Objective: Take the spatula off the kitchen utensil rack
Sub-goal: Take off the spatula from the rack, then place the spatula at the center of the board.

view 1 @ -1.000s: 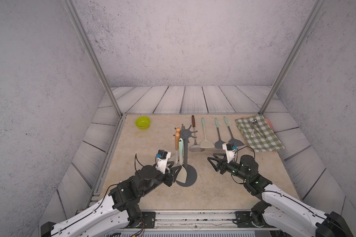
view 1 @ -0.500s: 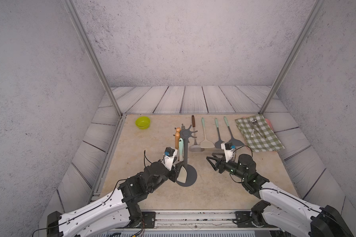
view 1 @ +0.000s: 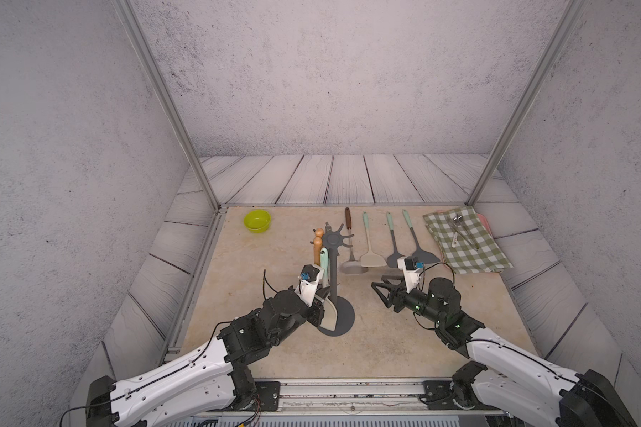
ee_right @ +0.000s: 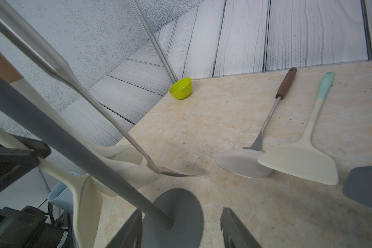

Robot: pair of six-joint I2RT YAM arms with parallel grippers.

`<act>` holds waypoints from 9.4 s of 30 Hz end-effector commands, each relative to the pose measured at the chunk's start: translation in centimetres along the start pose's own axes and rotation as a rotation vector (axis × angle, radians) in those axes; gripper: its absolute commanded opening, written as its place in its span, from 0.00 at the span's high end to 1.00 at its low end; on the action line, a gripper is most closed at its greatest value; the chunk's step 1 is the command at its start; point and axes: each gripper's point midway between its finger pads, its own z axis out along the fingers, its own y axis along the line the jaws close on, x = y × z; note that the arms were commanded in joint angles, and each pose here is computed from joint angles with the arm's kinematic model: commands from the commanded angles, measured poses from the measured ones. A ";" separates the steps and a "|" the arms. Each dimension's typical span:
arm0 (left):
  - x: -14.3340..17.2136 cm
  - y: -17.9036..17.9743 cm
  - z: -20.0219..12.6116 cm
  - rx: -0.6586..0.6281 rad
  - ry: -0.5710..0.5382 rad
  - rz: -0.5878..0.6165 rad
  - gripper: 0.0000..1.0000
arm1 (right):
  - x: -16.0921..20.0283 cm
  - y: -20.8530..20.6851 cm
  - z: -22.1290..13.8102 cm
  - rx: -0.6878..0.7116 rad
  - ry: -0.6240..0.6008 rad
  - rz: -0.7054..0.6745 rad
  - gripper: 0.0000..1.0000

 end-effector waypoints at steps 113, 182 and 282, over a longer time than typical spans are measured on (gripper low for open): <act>0.6 -1.2 -7.3 0.264 -0.175 -0.219 1.00 | -8.9 24.1 3.3 -0.313 -0.082 -0.027 0.49; -3.8 -0.4 -10.3 0.227 -0.231 -0.159 1.00 | -9.1 24.1 -3.2 -0.397 -0.104 -0.333 0.48; 9.6 21.9 31.9 0.256 0.502 -0.635 0.88 | -0.1 -2.1 -3.7 0.264 0.111 0.027 0.08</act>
